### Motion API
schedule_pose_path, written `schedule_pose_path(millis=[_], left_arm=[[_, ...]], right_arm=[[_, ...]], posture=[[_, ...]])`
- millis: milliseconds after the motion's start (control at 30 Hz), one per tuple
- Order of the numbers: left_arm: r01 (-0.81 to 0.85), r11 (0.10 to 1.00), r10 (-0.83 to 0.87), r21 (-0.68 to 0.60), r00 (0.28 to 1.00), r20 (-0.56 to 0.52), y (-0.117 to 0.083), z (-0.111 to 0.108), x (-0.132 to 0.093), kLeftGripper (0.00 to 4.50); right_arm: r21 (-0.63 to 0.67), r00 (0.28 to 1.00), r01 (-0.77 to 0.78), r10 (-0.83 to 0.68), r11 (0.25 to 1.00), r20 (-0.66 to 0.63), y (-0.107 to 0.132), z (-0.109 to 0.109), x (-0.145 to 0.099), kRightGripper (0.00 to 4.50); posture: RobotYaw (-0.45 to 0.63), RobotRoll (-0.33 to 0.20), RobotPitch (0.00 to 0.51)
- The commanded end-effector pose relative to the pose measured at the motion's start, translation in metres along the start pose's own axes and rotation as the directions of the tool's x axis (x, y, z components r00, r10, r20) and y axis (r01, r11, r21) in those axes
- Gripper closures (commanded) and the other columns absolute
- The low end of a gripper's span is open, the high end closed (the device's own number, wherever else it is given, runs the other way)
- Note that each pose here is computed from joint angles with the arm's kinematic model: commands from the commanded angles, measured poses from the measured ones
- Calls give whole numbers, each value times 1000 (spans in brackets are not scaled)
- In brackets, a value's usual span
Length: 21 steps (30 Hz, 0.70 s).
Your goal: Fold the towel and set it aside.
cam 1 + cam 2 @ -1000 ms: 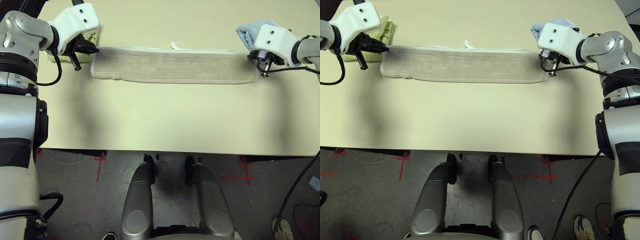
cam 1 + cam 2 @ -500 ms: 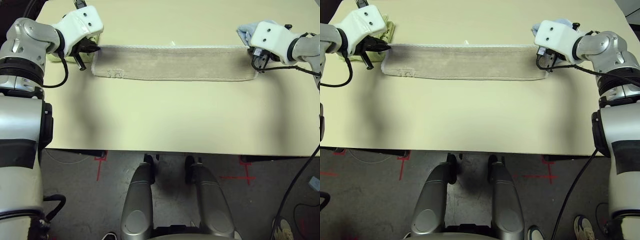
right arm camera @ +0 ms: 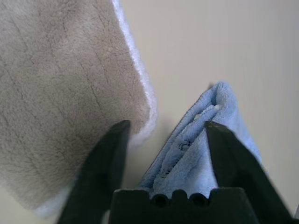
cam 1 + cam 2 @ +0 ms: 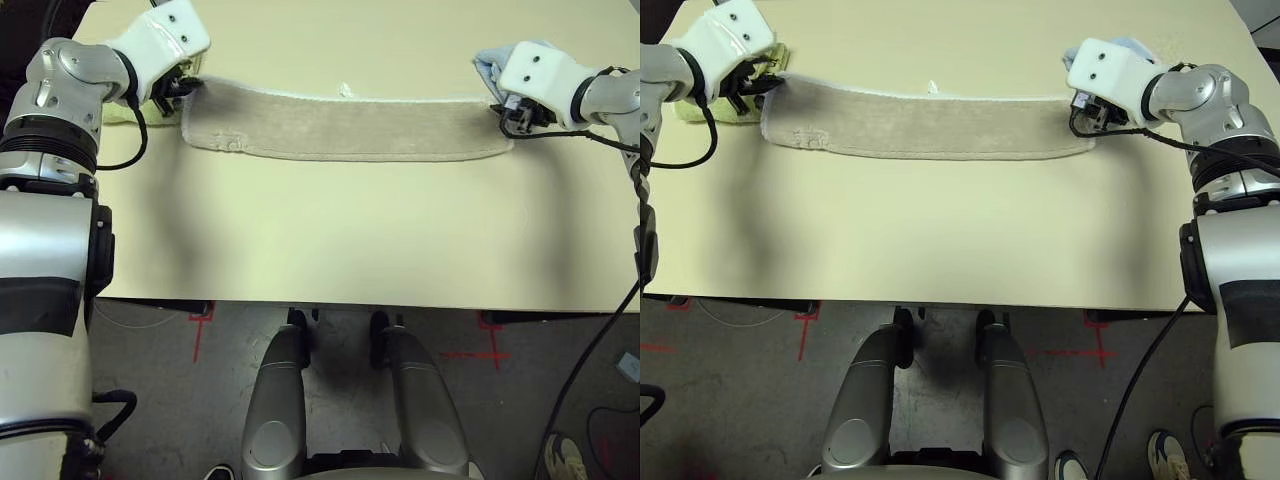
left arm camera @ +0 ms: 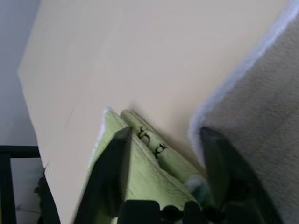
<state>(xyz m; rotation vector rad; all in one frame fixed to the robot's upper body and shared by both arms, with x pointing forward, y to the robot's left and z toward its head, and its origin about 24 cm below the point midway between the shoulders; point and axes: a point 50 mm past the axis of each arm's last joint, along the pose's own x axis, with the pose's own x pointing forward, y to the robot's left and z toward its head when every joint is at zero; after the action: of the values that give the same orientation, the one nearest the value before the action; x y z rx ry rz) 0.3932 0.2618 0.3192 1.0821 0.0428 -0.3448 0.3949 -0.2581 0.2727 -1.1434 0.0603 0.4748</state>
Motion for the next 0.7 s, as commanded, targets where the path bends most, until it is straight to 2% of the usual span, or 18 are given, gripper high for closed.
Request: schedule_pose_path(millis=[33,133,233,333,400,467,533,600,700], left_arm=[[67,997,-68,-22,997,-22,1,-9,-8,19],[187,980,-190,-70,981,-42,3,-14,-17,19],[250,958,-254,-137,967,-11,9,-16,-30,19],[235,951,-225,-200,972,73,17,-12,-35,19],[298,897,-216,-326,940,263,18,-5,-39,19],[386,838,-213,-384,881,422,17,-1,-41,19],[446,806,-220,-389,836,502,12,-1,-42,19],[519,770,-249,-371,780,574,0,-4,-40,19],[578,742,-284,-341,731,621,-17,-10,-37,19]], right_arm=[[23,998,59,-59,998,-13,-9,-9,-11,0],[58,991,134,-135,989,17,-18,-6,-16,0],[276,966,173,-217,946,138,-27,0,-21,0],[443,934,89,-229,892,273,-28,4,-23,0],[583,888,-42,-237,811,394,-26,6,-23,0],[668,843,-147,-261,730,471,-24,6,-24,0],[698,824,-221,-253,681,507,-18,3,-24,0],[739,804,-310,-249,598,540,-8,-3,-22,0],[772,796,-371,-251,517,551,4,-9,-21,0]], posture=[[36,0,323],[35,0,320],[35,0,319],[35,0,319],[45,0,314],[45,0,314],[53,0,312],[58,0,314],[60,0,316]])
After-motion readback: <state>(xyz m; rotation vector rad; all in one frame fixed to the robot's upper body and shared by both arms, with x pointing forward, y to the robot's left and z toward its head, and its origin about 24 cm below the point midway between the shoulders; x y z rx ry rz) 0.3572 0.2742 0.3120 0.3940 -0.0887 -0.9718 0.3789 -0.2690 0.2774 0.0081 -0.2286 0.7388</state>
